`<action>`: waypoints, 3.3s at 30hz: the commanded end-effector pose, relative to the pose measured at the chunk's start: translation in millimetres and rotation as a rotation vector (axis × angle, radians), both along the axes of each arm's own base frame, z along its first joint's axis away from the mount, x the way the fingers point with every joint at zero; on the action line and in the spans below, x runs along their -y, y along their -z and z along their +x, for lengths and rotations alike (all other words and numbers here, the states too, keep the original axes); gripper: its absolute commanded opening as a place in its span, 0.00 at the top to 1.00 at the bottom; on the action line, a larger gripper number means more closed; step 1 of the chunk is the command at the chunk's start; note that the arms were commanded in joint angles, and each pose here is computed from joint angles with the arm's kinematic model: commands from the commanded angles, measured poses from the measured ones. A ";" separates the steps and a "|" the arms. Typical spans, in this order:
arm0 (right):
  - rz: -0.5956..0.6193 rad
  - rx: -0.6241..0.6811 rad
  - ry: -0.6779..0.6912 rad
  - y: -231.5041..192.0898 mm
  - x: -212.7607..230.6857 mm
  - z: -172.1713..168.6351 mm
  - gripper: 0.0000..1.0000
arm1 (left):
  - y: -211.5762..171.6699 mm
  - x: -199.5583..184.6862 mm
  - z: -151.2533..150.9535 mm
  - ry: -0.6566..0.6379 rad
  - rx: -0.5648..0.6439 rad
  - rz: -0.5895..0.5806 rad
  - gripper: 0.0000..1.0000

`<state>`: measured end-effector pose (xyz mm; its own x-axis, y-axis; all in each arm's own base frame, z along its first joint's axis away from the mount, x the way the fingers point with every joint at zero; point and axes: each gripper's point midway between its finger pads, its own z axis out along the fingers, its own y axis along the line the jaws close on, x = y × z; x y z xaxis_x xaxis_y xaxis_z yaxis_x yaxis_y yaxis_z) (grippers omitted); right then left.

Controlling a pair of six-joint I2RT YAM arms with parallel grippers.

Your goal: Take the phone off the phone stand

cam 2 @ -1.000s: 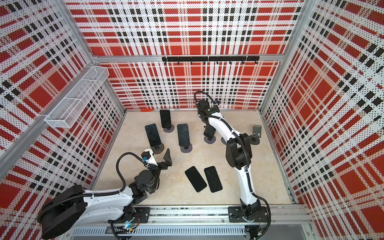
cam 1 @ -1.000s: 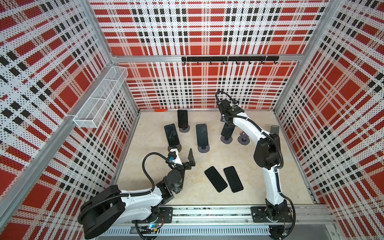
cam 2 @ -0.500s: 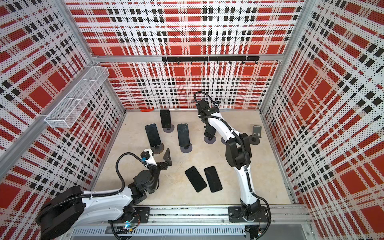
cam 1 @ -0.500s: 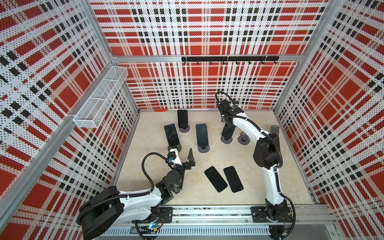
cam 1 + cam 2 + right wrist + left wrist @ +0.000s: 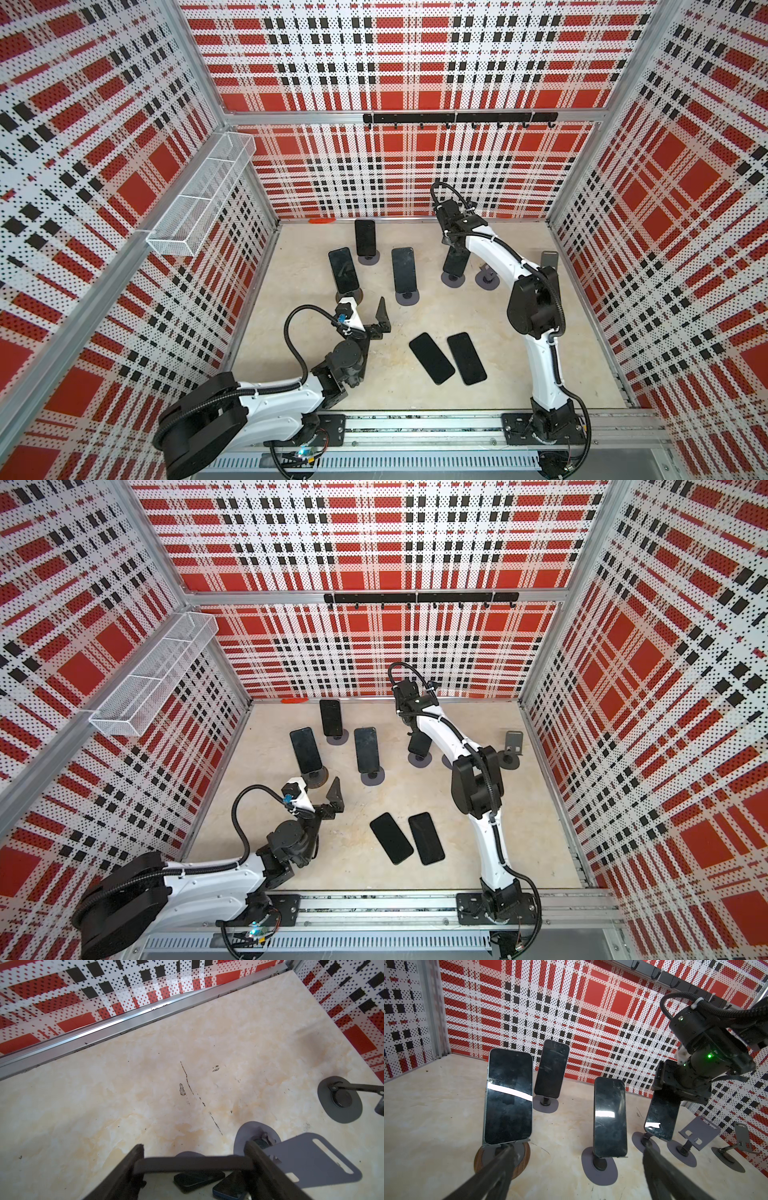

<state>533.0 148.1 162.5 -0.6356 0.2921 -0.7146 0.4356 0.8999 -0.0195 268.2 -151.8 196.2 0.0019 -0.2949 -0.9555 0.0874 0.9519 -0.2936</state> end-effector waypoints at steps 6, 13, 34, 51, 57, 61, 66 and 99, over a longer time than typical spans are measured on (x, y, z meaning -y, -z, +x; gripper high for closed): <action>0.009 0.032 -0.102 -29.2 -4.1 -5.1 0.40 | -2.1 -2.8 -0.4 -0.006 0.011 0.004 0.02; 0.008 0.027 -0.205 -38.3 -14.4 -4.8 0.41 | -0.8 -1.2 0.7 -0.004 0.007 0.010 0.02; 0.038 0.089 -0.371 -93.3 -27.5 -28.9 0.42 | -1.3 -2.1 1.7 -0.014 0.009 0.028 0.02; 0.219 -0.054 -0.726 -46.4 -117.5 -131.3 0.42 | 4.9 -39.7 7.1 -0.172 -0.009 -0.007 0.02; 0.220 -0.085 -0.802 -38.3 -134.0 -166.7 0.43 | 6.3 -51.8 8.2 -0.197 -0.008 -0.026 0.02; 0.241 -0.097 -0.827 -38.0 -132.6 -184.6 0.43 | 8.1 -57.4 11.1 -0.222 -0.014 -0.018 0.02; 0.228 -0.137 -0.867 -32.2 -141.5 -208.5 0.43 | 6.1 -66.0 11.6 -0.262 -0.011 -0.012 0.02; 0.084 -0.531 -1.084 95.9 -251.9 -364.8 0.43 | 13.0 -108.3 5.9 -0.326 0.013 -0.203 0.02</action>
<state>172.3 401.9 70.4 -0.7790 -0.5428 -0.3140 -0.6001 0.7905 0.1225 276.1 -46.8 183.9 0.1300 -0.4501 -0.8835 -0.2041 0.8598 -0.4680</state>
